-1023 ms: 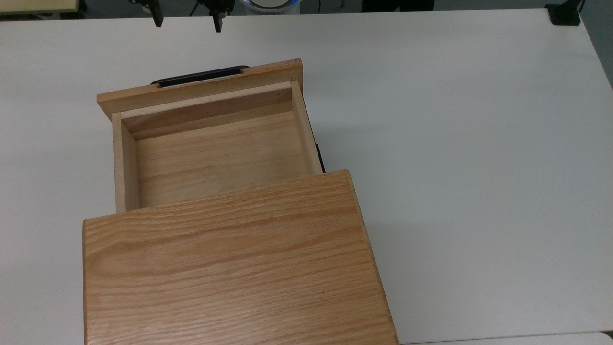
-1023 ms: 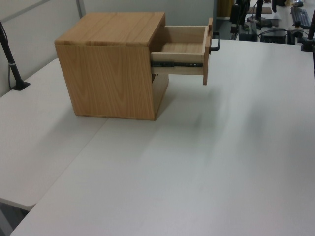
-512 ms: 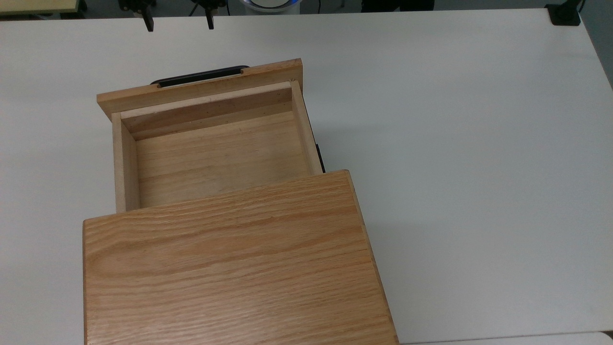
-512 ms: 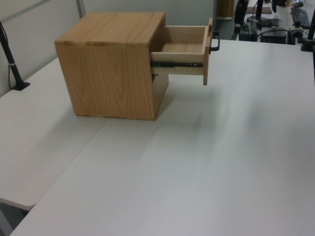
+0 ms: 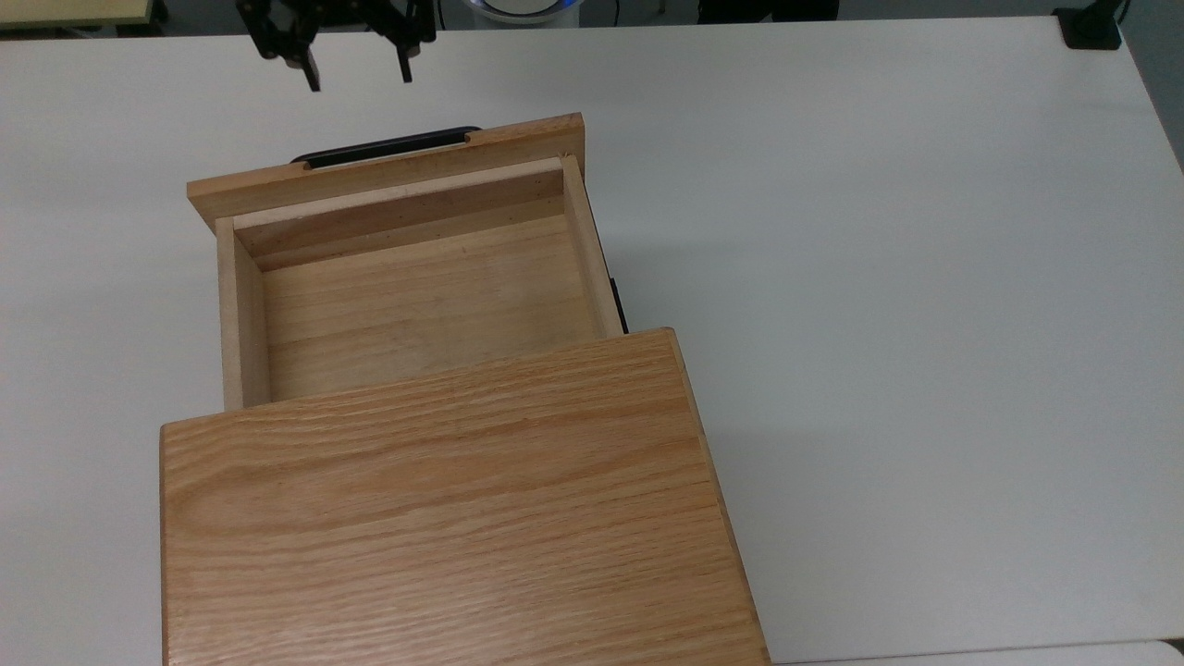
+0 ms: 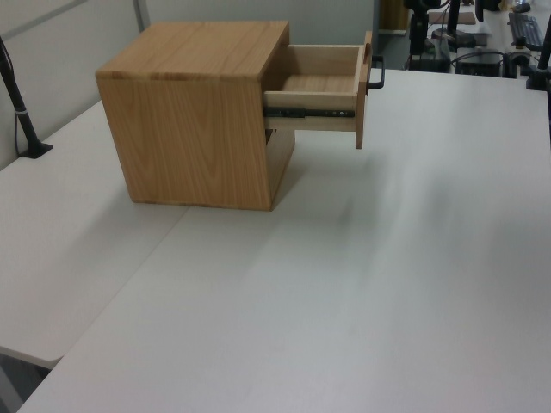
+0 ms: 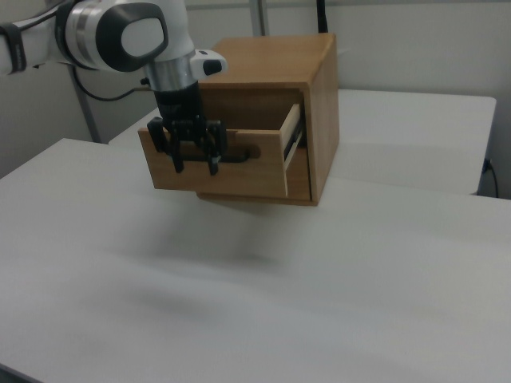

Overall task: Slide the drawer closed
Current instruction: 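Lower the open gripper down to the drawer's black bar handle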

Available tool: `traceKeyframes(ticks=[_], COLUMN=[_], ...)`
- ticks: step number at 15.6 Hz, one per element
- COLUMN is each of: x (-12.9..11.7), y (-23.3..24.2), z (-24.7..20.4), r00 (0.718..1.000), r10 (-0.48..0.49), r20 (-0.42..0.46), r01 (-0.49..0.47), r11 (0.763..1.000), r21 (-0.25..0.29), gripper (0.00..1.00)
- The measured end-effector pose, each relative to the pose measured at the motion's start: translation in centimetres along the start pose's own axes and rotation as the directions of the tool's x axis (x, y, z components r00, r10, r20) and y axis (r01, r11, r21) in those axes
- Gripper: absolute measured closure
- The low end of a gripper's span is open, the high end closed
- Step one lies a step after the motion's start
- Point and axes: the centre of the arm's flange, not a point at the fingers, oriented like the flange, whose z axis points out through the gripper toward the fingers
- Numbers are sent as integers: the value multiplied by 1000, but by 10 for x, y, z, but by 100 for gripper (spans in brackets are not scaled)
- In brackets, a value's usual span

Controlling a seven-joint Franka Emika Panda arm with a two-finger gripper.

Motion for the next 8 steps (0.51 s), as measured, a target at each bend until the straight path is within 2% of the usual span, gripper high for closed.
traceKeyframes(ticks=[5, 7, 8], x=[7, 11, 15], y=[-1, -1, -1], z=[15, 18, 18], r00=[1000, 1000, 999], r10=[-2, 10, 31], r20=[27, 9, -15], r01=[2, -10, -31], r11=[1000, 1000, 999], r21=[5, 9, 15], gripper=[79, 98, 99])
